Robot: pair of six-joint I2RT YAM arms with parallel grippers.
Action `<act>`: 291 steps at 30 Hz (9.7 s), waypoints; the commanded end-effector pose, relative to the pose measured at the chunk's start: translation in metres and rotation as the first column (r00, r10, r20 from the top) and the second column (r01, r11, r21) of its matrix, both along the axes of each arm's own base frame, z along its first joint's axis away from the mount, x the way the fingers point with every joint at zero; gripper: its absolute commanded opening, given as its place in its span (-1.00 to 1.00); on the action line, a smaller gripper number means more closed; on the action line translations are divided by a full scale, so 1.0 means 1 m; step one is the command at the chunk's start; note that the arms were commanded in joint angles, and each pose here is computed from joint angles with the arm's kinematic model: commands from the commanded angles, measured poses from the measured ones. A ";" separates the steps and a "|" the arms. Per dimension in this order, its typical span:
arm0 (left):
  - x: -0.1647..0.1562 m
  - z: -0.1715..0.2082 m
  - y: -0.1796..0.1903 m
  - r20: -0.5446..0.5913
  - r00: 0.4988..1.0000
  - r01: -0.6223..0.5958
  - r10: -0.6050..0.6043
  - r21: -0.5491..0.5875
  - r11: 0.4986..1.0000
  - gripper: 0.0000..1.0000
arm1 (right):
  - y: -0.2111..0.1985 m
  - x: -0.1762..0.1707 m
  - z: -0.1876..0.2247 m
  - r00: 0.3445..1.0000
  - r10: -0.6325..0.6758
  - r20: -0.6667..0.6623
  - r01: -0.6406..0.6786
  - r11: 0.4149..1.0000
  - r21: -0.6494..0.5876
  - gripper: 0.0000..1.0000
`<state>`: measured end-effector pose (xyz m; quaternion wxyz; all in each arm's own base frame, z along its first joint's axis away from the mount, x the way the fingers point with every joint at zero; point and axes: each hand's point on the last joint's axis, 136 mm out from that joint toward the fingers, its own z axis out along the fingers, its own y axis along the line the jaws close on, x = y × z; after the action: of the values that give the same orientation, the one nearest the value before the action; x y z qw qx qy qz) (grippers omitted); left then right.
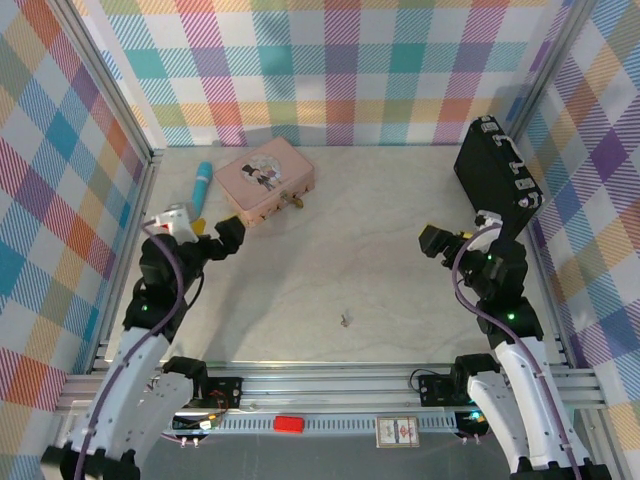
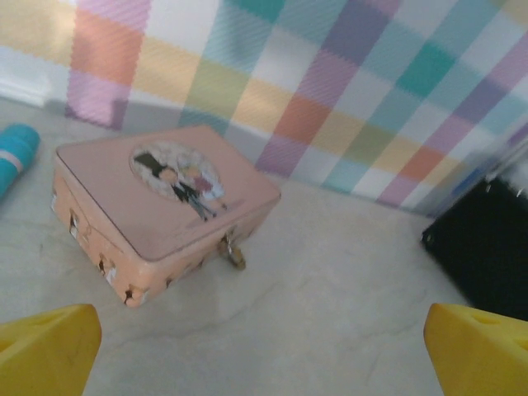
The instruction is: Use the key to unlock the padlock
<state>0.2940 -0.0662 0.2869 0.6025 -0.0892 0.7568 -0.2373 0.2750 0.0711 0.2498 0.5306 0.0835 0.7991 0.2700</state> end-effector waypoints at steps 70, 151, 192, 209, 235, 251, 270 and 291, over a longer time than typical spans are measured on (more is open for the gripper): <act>-0.036 -0.136 -0.081 -0.338 0.915 0.250 -0.221 0.044 0.967 1.00 | 0.197 -0.113 -0.233 0.456 0.091 -0.885 -0.398 0.911 -0.111 -0.50; -0.053 -0.090 -0.205 -0.175 0.568 0.774 -0.804 -0.218 0.594 -0.49 | 0.267 -0.035 -0.040 0.583 0.812 0.027 -0.807 0.583 -0.099 -1.00; -0.028 -0.078 -0.211 -0.045 0.730 0.591 -0.682 -0.460 0.663 -1.00 | 0.258 -0.019 0.001 0.652 0.739 0.170 -0.757 0.621 0.203 -0.50; -0.037 -0.048 -0.235 -0.023 0.628 0.706 -0.778 -0.403 0.582 -1.00 | 0.211 -0.024 -0.007 0.804 0.593 0.025 -0.587 0.788 0.184 -0.12; -0.021 -0.139 -0.152 -0.668 0.688 0.457 -0.285 0.094 0.884 -0.99 | 0.180 -0.007 -0.102 0.785 0.516 -0.343 -0.575 0.813 -0.095 0.13; -0.007 -0.161 -0.092 -0.528 0.844 0.246 -0.092 0.229 0.942 -0.18 | 0.204 0.032 -0.170 0.627 0.249 -0.738 -0.633 0.716 -0.296 0.00; -0.015 -0.144 -0.085 -0.434 0.892 0.231 -0.128 0.194 0.953 0.10 | 0.222 0.037 -0.214 0.555 0.009 -0.832 -0.720 0.506 -0.475 -0.12; -0.015 -0.143 -0.082 -0.422 0.899 0.215 -0.116 0.196 0.957 0.17 | 0.217 0.049 -0.241 0.570 -0.067 -0.819 -0.711 0.460 -0.532 -0.56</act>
<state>0.2769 -0.1515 0.1387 0.4005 0.0051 0.9000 -0.1718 0.3212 0.2966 0.0208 0.0579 -0.2509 0.9638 -0.0694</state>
